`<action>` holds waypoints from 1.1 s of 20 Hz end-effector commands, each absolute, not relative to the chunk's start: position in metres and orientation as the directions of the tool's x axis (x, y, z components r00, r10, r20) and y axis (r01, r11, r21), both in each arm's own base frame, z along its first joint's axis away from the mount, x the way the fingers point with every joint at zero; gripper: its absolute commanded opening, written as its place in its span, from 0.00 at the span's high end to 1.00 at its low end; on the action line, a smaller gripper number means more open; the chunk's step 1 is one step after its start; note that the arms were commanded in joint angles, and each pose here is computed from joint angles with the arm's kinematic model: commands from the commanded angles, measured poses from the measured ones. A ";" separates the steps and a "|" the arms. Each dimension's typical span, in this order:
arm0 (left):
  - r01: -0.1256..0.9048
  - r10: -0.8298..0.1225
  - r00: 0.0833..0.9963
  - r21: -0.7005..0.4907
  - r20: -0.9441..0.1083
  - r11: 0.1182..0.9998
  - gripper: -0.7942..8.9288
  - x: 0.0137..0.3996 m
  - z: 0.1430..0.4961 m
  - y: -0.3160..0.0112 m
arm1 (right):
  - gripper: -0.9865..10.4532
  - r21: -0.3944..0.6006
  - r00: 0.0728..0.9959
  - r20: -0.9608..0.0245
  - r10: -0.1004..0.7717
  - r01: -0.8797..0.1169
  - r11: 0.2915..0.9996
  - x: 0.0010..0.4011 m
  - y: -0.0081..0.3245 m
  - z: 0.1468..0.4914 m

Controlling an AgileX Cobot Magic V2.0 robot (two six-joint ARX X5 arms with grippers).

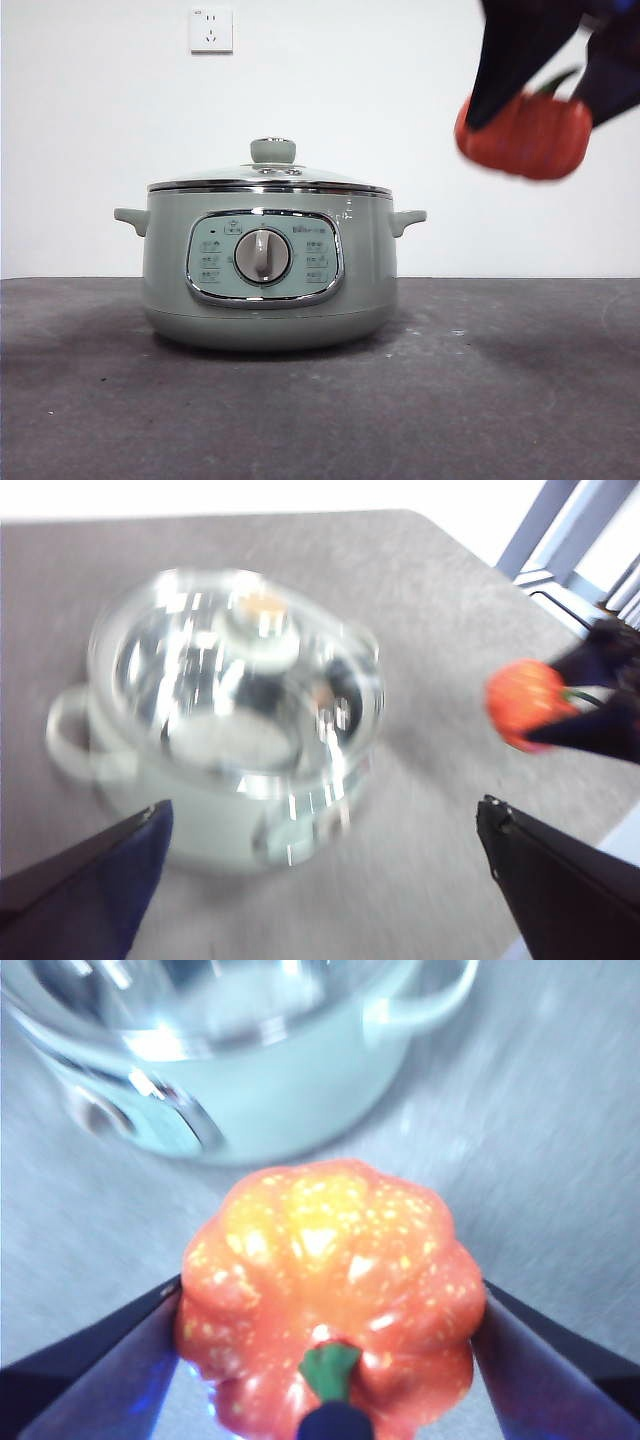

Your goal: Pick up the pumpkin,open the lid,put the pumpkin in the pot,close the lid

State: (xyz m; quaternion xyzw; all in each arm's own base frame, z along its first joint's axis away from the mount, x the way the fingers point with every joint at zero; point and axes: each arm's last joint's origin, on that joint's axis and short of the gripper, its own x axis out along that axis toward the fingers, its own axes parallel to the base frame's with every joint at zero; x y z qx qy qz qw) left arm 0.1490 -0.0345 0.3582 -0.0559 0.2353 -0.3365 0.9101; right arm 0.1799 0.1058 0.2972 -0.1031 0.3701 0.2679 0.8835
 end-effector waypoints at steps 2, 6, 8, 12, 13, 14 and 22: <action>0.601 -0.632 0.655 -0.222 -0.413 0.768 0.15 0.192 0.371 -0.055 | 0.92 0.023 0.622 -0.660 0.422 -0.544 0.839 0.163 0.096 0.312; 0.629 -0.622 0.637 -0.160 -0.455 0.761 0.15 0.241 0.385 -0.089 | 0.92 0.022 0.642 -0.633 0.433 -0.545 0.838 0.148 0.088 0.320; 0.636 -0.613 0.633 -0.133 -0.473 0.760 0.15 0.263 0.388 -0.106 | 0.92 0.029 0.647 -0.625 0.436 -0.539 0.842 0.144 0.085 0.323; 0.643 -0.589 0.624 -0.091 -0.514 0.760 0.15 0.299 0.381 -0.135 | 0.92 0.034 0.660 -0.606 0.444 -0.536 0.844 0.138 0.082 0.326; 0.645 -0.588 0.617 -0.091 -0.524 0.758 0.15 0.308 0.375 -0.142 | 0.92 0.034 0.662 -0.604 0.445 -0.536 0.844 0.137 0.081 0.327; 0.641 -0.579 0.616 -0.088 -0.534 0.763 0.15 0.314 0.371 -0.146 | 0.92 0.034 0.662 -0.604 0.445 -0.536 0.844 0.137 0.081 0.327; 0.623 -0.542 0.582 -0.096 -0.606 0.776 0.15 0.350 0.325 -0.164 | 0.92 0.039 0.662 -0.603 0.445 -0.532 0.846 0.137 0.081 0.327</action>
